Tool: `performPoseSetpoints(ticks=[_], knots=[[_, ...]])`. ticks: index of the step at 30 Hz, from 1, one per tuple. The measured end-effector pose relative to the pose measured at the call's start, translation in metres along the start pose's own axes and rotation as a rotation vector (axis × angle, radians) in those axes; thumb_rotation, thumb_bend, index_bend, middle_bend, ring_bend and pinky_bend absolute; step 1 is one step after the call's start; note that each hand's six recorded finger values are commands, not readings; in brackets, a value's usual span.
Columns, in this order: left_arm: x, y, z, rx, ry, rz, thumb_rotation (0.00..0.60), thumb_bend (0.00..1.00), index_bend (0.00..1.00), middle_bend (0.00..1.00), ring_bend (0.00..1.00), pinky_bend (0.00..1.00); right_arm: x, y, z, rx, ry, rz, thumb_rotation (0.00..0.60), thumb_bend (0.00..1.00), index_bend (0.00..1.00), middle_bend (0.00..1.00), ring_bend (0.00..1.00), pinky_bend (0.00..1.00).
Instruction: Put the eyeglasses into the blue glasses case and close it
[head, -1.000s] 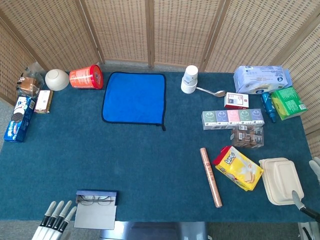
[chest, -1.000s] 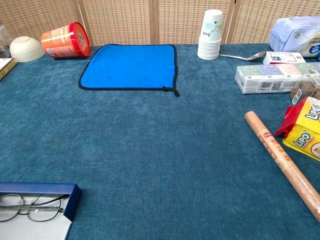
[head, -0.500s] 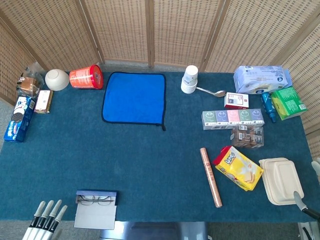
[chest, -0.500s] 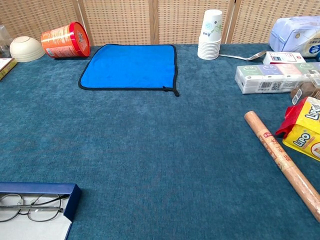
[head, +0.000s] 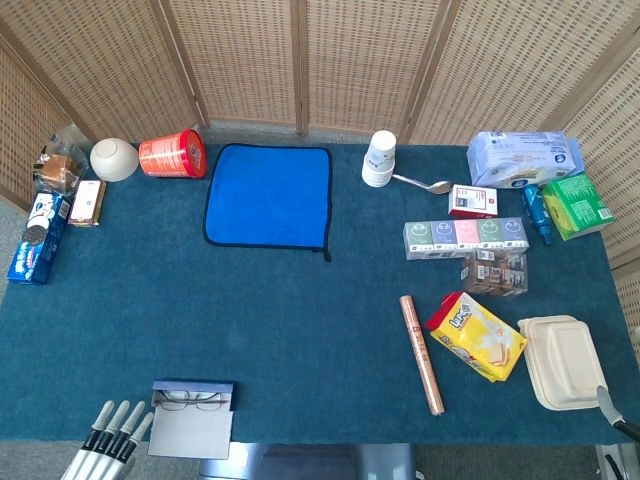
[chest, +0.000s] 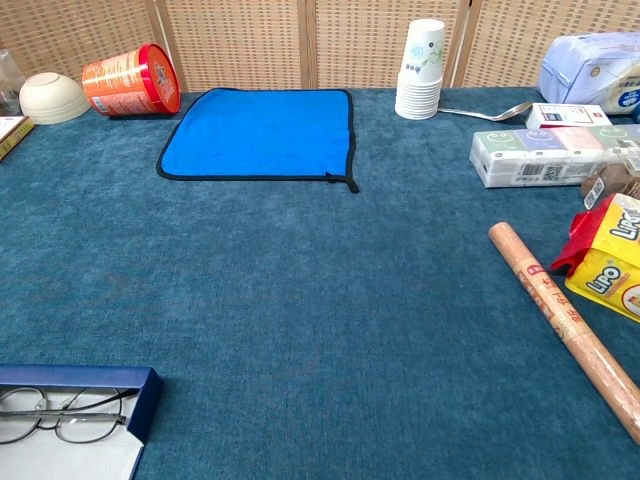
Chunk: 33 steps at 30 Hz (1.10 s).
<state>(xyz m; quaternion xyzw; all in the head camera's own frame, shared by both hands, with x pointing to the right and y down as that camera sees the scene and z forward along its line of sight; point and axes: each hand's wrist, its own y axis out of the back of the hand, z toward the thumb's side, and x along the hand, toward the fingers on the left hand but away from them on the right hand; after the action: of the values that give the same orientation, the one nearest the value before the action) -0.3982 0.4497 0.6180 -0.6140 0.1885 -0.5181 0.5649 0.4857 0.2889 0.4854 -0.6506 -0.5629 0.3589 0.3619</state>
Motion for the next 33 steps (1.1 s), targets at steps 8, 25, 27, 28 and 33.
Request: performPoseSetpoints(ticks=[8, 25, 27, 28, 33], knots=[[0.004, -0.004, 0.002, 0.002, -0.008, 0.001, 0.46, 0.27, 0.0, 0.0, 0.0, 0.0, 0.002, 0.002, -0.001, -0.001, -0.001, -0.006, 0.6, 0.36, 0.0, 0.04, 0.0, 0.11], [0.02, -0.005, 0.011, 0.055, -0.09, 0.016, 0.38, 0.27, 0.0, 0.0, 0.0, 0.0, 0.012, 0.012, -0.006, -0.007, -0.023, -0.03, 0.6, 0.36, 0.0, 0.04, 0.0, 0.11], [0.023, -0.004, 0.011, 0.066, -0.096, 0.023, 0.381, 0.27, 0.0, 0.0, 0.0, 0.0, 0.013, 0.014, -0.008, -0.006, -0.027, -0.035, 0.6, 0.36, 0.0, 0.04, 0.0, 0.11], [0.024, -0.003, 0.011, 0.069, -0.099, 0.027, 0.378, 0.27, 0.0, 0.0, 0.0, 0.0, 0.014, 0.015, -0.008, -0.006, -0.029, -0.037, 0.6, 0.36, 0.0, 0.04, 0.0, 0.11], [0.031, 0.0, 0.012, 0.075, -0.106, 0.04, 0.378, 0.27, 0.0, 0.0, 0.0, 0.0, 0.017, 0.017, -0.012, -0.005, -0.041, -0.043, 0.6, 0.36, 0.0, 0.04, 0.0, 0.11]])
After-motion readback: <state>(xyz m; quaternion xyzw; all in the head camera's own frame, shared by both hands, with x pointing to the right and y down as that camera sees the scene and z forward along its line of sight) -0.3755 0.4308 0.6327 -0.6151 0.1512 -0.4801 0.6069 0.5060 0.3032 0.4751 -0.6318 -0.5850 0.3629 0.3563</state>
